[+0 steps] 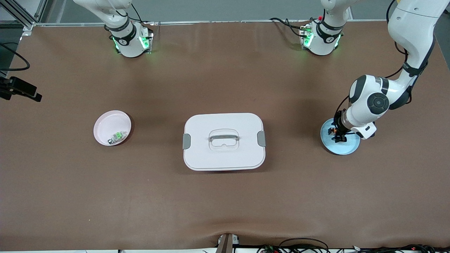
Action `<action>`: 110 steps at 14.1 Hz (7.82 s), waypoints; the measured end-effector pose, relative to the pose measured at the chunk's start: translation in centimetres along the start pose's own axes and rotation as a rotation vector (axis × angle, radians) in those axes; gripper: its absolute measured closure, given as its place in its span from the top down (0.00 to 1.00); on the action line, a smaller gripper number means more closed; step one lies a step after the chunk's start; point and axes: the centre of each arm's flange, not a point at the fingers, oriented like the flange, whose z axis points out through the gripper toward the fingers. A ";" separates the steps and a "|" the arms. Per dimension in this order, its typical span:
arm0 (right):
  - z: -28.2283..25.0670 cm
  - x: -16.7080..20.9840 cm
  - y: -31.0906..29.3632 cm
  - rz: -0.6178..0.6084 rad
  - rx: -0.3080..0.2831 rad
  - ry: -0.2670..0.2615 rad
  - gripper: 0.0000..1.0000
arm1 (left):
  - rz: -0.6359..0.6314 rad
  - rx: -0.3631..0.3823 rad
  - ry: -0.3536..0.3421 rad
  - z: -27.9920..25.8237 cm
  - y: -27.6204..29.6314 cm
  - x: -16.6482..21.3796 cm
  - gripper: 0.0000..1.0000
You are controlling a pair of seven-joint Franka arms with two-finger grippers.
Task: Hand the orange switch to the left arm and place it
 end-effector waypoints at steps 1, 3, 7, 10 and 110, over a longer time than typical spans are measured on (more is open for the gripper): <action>0.0 0.0 -0.1 -0.001 0.001 -0.001 1.00 | -0.002 -0.006 0.001 -0.2 0.2 0.1 0.98; 0.0 0.0 -0.1 -0.002 0.002 -0.001 1.00 | -0.005 -0.027 0.005 -1.1 0.9 0.3 1.00; 0.0 0.0 -0.2 -0.004 0.003 -0.002 1.00 | -0.011 -0.041 0.022 -2.7 1.7 0.7 1.00; 0.0 0.0 -0.4 -0.007 0.004 -0.002 1.00 | -0.015 -0.052 0.026 -3.4 2.2 0.9 1.00; -0.8 -0.2 -0.1 0.004 0.022 0.030 1.00 | 1.480 -0.121 0.064 -43.8 -2.9 -0.1 1.00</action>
